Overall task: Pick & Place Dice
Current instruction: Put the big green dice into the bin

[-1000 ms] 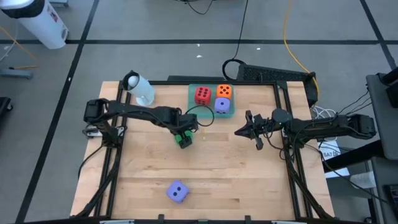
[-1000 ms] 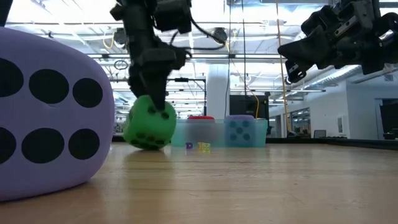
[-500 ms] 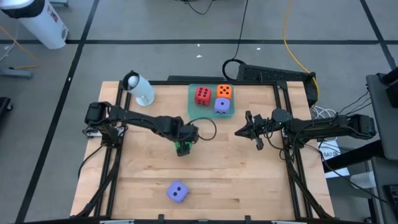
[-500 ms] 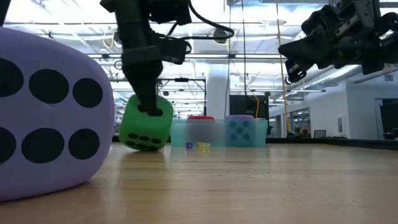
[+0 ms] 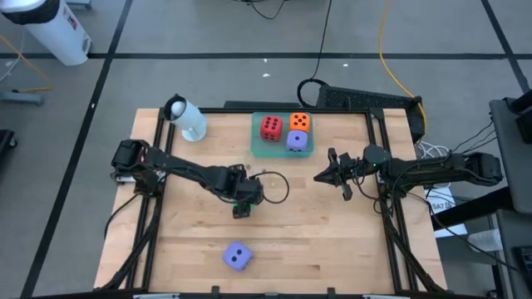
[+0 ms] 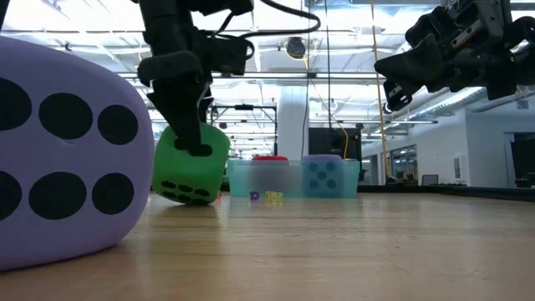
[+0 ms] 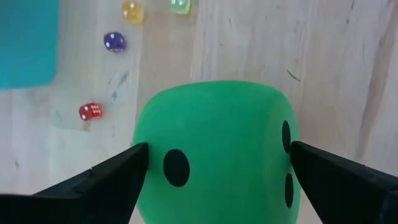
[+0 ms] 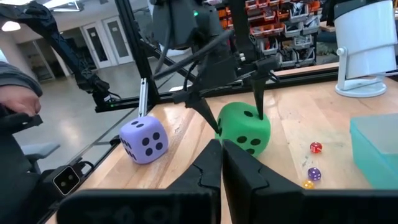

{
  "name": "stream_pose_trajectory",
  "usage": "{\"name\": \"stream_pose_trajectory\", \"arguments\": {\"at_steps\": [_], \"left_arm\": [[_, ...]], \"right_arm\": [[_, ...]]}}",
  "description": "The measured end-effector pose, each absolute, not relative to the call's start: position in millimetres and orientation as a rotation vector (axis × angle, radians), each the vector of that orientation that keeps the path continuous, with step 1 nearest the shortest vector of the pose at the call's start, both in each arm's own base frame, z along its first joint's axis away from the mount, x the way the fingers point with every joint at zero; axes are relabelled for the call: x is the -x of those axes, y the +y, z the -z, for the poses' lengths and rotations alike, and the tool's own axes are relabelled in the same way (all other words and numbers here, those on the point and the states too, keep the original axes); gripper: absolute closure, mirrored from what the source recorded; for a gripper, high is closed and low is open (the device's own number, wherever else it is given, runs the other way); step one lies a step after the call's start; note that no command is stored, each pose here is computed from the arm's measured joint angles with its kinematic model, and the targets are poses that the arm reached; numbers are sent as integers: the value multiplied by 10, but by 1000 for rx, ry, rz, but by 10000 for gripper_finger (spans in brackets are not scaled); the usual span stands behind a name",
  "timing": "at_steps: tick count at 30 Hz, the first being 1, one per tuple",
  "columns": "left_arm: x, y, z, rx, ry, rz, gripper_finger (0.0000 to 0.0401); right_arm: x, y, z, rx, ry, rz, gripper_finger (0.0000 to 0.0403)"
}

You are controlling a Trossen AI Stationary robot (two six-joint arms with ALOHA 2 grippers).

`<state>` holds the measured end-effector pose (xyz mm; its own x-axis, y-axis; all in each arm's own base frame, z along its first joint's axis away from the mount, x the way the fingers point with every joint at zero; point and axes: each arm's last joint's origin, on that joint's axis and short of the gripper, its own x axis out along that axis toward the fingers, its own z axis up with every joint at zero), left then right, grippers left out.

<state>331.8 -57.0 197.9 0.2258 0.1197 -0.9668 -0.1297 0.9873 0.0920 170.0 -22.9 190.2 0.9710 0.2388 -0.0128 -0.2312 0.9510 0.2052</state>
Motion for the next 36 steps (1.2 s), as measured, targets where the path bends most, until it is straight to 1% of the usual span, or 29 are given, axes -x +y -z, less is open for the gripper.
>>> {"name": "stream_pose_trajectory", "arguments": {"at_steps": [3,8,17,21,25,28,30,34,36], "left_arm": [[-3342,-653,-1979,-28,1278,-201,14],[-3382,-796,-2005,-46,1199,-161,47],[-3343,-928,-2070,-48,1185,-99,122],[-3337,-975,-2189,-44,1167,-71,138],[-3336,-1018,-2400,-61,1096,-58,128],[-3334,-1062,-2452,-91,1079,-67,112],[-3332,-1074,-2497,-65,1081,-87,99],[-3324,-1017,-2530,190,1091,-237,63],[-3325,-1001,-2517,298,1116,-253,41]], "right_arm": [[-1700,-230,-1902,-210,38,-238,399],[-1700,-229,-1901,-227,41,-238,399],[-1699,-230,-1879,-205,59,-235,399],[-1699,-230,-1877,-202,60,-235,399],[-1699,-230,-1871,-204,66,-235,399],[-1699,-230,-1875,-203,62,-235,399],[-1698,-230,-1872,-204,64,-235,399],[-1698,-230,-1870,-211,67,-235,398],[-1698,-230,-1869,-211,67,-234,399]]}}
